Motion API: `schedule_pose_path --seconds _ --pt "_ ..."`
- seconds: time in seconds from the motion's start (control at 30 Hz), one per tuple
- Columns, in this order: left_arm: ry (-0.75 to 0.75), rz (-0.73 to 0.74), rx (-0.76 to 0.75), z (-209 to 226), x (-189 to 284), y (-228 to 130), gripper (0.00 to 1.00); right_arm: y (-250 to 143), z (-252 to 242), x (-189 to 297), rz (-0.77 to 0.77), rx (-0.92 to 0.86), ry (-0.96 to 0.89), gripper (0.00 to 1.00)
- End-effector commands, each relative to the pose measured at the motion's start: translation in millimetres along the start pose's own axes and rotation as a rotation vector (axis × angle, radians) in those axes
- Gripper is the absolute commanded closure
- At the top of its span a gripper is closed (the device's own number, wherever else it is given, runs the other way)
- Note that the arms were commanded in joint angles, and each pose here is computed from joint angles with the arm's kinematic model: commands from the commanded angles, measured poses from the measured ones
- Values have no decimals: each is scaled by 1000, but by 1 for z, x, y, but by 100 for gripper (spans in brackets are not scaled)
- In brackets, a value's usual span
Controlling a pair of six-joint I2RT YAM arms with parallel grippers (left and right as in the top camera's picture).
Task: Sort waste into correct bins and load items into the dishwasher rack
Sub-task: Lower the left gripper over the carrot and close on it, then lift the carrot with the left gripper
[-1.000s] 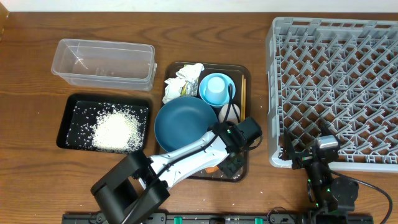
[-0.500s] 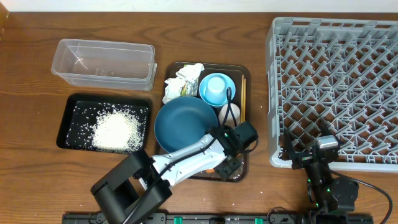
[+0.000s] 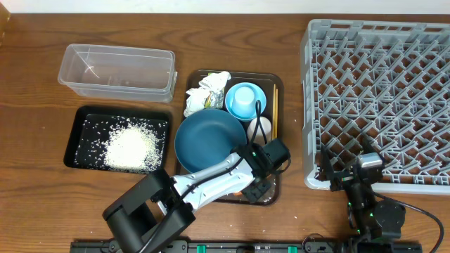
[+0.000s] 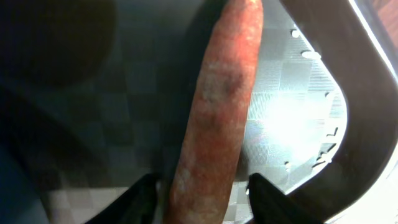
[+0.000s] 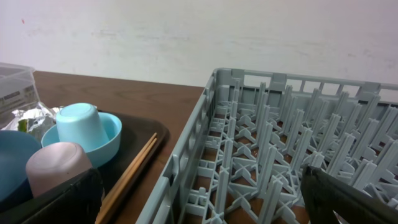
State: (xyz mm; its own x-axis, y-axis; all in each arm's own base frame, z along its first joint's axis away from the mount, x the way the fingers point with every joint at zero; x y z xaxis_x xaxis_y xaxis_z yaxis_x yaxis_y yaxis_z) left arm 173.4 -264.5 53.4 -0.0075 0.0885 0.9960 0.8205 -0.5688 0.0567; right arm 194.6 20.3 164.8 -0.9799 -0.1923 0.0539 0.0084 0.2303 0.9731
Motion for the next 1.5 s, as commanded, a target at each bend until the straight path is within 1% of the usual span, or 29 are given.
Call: schedule_pose_path --seconds 0.0,0.13,0.23,0.37,0.53,0.67,0.77,0.8,0.83,0.87,0.93,1.0,1.03,1.2,1.33,1.47 --pt "10 19 -11 2 -6 -4 54 -1 -3 1 3 14 -16 1" --pt "10 18 -11 2 -6 -4 55 -1 -3 1 3 14 -16 1" --pt "7 13 -9 1 -6 -3 62 -1 -3 1 3 14 -16 1" --pt "-12 -13 34 -3 2 5 66 -1 -3 1 3 14 -16 1" --pt "-52 -63 30 -10 18 13 67 -1 -3 1 3 14 -16 1" --pt "-74 -109 59 -11 34 16 67 -1 -3 1 3 14 -16 1" --pt "-102 -171 76 -13 56 18 68 -1 -3 1 3 14 -16 1" --pt "-113 -196 85 -13 64 19 69 -1 -3 1 3 14 -16 1" --pt "-125 -224 96 -12 74 20 72 -1 -3 1 3 14 -16 1" --pt "-136 -252 100 -10 84 20 72 -1 -3 1 3 14 -16 1" --pt "-142 -286 113 -4 98 19 70 -1 -3 1 3 14 -16 1" --pt "-127 -290 104 2 103 16 59 -1 -3 1 3 14 -16 1" --pt "-118 -275 88 4 102 13 57 -1 -3 1 3 14 -16 1" --pt "-116 -181 69 2 76 0 57 -1 -3 1 3 14 -16 1" --pt "-95 -118 50 -4 52 -3 56 -1 -3 1 3 14 -16 1" --pt "-79 -74 39 -9 28 0 51 -1 -3 1 3 14 -16 1"
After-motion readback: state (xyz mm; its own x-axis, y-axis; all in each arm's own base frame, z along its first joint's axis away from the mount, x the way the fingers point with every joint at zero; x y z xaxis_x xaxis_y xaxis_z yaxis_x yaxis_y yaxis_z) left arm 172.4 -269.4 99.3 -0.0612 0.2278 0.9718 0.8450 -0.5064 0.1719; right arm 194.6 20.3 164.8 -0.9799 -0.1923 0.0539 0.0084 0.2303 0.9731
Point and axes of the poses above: each gripper's point midway between its finger pads, its own x axis back along the fingers, its own z axis along the line the jaws close on, y = z × x, the point moved 5 cm from there along x, back along the fingers, and after that the axes turned 13 degrees about x, right-handed, at the moved point
